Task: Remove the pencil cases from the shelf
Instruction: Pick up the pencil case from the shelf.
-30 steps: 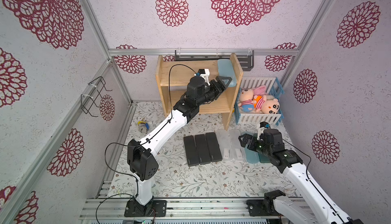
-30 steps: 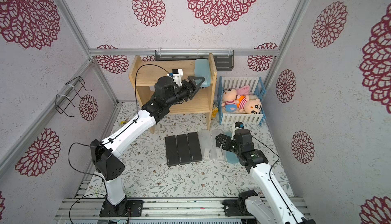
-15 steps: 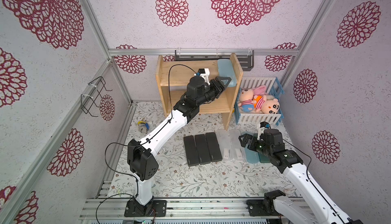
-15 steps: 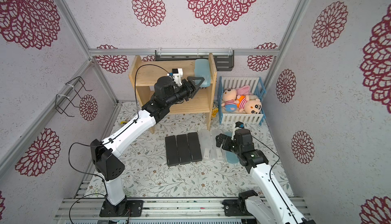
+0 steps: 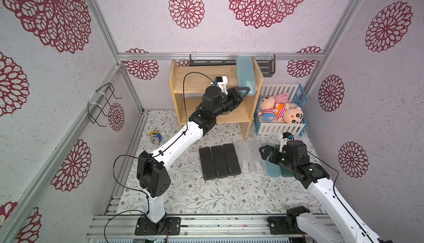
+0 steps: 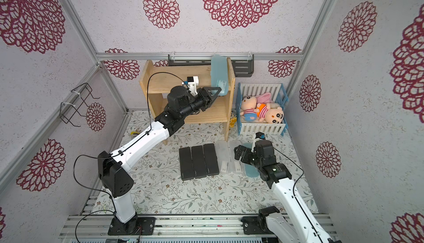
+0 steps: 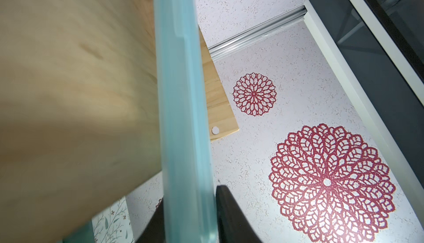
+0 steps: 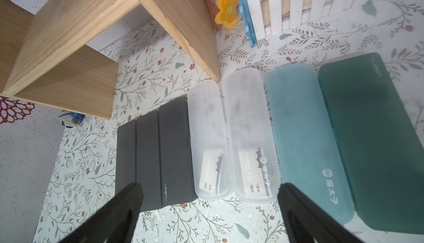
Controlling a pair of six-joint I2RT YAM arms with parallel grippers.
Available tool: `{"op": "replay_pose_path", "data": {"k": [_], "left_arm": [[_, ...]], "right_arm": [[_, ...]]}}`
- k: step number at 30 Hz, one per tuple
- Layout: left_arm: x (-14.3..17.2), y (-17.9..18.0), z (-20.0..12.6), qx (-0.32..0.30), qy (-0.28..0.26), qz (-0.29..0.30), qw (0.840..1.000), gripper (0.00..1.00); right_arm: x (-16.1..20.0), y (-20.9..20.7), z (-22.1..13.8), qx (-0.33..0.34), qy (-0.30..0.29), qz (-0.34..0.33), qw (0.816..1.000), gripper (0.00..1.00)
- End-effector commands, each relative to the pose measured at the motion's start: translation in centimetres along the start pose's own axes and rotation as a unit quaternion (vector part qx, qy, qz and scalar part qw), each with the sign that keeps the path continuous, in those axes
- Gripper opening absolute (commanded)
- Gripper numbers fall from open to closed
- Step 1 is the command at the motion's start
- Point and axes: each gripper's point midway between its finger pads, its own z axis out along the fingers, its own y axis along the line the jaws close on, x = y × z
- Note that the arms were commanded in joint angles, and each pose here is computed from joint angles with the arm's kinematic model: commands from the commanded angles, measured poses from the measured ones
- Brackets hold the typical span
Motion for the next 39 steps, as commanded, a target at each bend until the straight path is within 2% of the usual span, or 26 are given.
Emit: {"op": "replay_pose_path", "data": {"k": [1, 3, 9, 14, 17, 21, 24, 27, 32, 39], "left_arm": [[0.0, -1.7, -0.9, 0.017, -0.008, 0.013, 1.000, 0.06], [0.0, -1.8, -1.2, 0.020, -0.009, 0.015, 1.000, 0.00], [0.2, -1.3, -3.0, 0.023, -0.024, 0.041, 0.999, 0.00], [0.6, 0.1, -6.7, -0.018, -0.041, 0.122, 0.992, 0.00], [0.7, 1.2, -10.5, -0.052, -0.062, 0.190, 0.978, 0.00], [1.3, 1.9, -16.7, -0.079, -0.084, 0.283, 0.952, 0.00], [2.2, 3.8, -21.1, -0.117, -0.086, 0.326, 0.934, 0.00], [3.0, 5.9, -25.1, -0.157, -0.086, 0.348, 0.920, 0.00], [4.0, 8.4, -30.9, -0.198, -0.104, 0.356, 0.907, 0.00], [5.2, 10.1, -35.6, -0.199, -0.128, 0.338, 0.911, 0.00]], "right_arm": [[-2.0, 1.2, -1.5, -0.016, -0.032, -0.013, 0.999, 0.99], [-2.2, 1.3, -1.7, -0.018, -0.035, -0.014, 0.999, 0.99], [-4.0, 2.7, -4.0, -0.041, -0.074, -0.017, 0.996, 0.99], [-6.5, 5.7, -8.0, -0.099, -0.129, -0.014, 0.987, 0.99], [-7.5, 8.2, -10.6, -0.162, -0.153, -0.004, 0.975, 0.99], [-8.6, 11.5, -13.4, -0.234, -0.179, 0.003, 0.956, 0.99], [-9.3, 14.0, -14.5, -0.275, -0.185, -0.001, 0.943, 0.99], [-9.5, 17.0, -14.7, -0.318, -0.178, -0.008, 0.931, 0.99], [-8.7, 22.7, -13.0, -0.359, -0.152, -0.030, 0.920, 0.99], [-7.1, 31.9, -10.6, -0.403, -0.118, -0.080, 0.904, 0.99]]}}
